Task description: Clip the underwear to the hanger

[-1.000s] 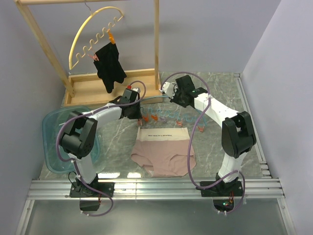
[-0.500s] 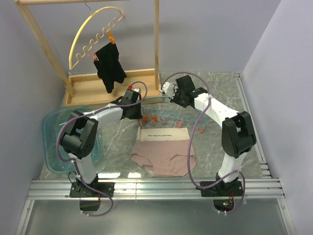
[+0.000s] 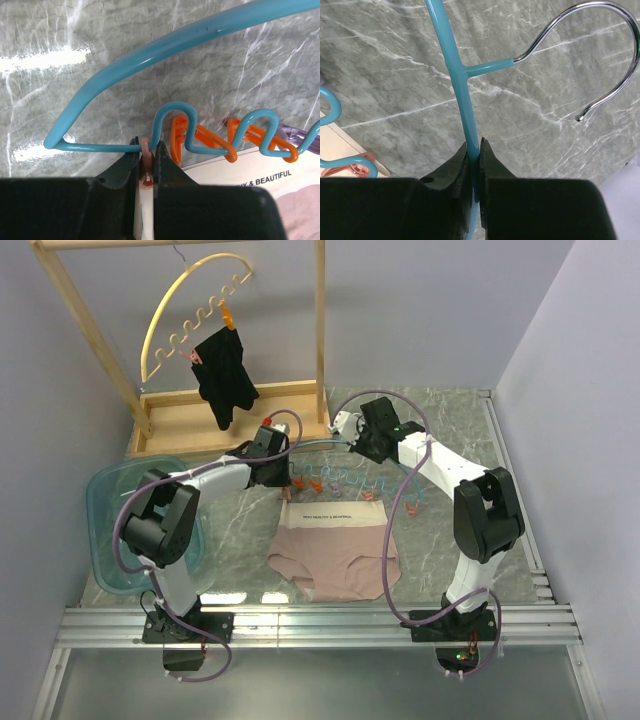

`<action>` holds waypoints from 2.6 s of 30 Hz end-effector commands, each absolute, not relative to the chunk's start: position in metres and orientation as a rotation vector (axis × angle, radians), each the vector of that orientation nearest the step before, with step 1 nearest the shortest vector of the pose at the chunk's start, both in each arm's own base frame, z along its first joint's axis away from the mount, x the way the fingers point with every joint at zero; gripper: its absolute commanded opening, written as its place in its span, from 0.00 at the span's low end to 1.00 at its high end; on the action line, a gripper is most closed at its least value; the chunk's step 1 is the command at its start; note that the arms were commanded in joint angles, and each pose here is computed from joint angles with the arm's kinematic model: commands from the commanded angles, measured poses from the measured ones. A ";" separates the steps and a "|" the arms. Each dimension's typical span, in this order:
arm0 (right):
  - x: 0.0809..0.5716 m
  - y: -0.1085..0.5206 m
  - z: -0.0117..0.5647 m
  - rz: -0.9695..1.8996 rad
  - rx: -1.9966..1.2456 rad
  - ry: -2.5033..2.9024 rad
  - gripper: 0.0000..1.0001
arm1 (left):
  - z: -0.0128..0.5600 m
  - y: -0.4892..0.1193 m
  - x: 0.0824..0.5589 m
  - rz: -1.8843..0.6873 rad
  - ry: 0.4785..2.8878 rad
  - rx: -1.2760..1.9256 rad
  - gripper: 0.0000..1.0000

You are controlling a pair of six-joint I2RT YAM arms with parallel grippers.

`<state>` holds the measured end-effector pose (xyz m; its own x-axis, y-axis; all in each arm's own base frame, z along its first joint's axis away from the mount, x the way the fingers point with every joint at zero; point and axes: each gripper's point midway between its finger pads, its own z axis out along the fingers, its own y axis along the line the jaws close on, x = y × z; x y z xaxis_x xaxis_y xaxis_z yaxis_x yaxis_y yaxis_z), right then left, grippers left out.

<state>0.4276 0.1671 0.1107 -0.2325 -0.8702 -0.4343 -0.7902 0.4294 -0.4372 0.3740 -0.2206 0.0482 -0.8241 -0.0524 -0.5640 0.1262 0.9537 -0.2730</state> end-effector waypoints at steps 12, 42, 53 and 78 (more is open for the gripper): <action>0.426 0.181 0.133 -0.090 -1.322 2.003 0.00 | 0.017 -0.206 0.333 -0.330 2.647 0.106 0.00; 0.414 0.188 0.124 -0.072 -1.333 2.010 0.00 | 0.003 -0.200 0.320 -0.315 2.684 0.093 0.21; 0.410 0.191 0.127 -0.056 -1.344 1.994 0.00 | 0.004 -0.198 0.321 -0.312 2.688 0.079 0.49; 0.476 0.225 0.141 -0.119 -1.391 1.765 0.00 | 0.151 -0.214 0.332 -0.566 2.220 0.263 0.68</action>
<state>0.4504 0.2078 0.1193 -0.0949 -0.8528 -0.5136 -0.7941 0.3760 -0.4776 0.3252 -0.2110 0.1316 -0.7111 -0.0038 -0.7031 0.3103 0.8956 -0.3186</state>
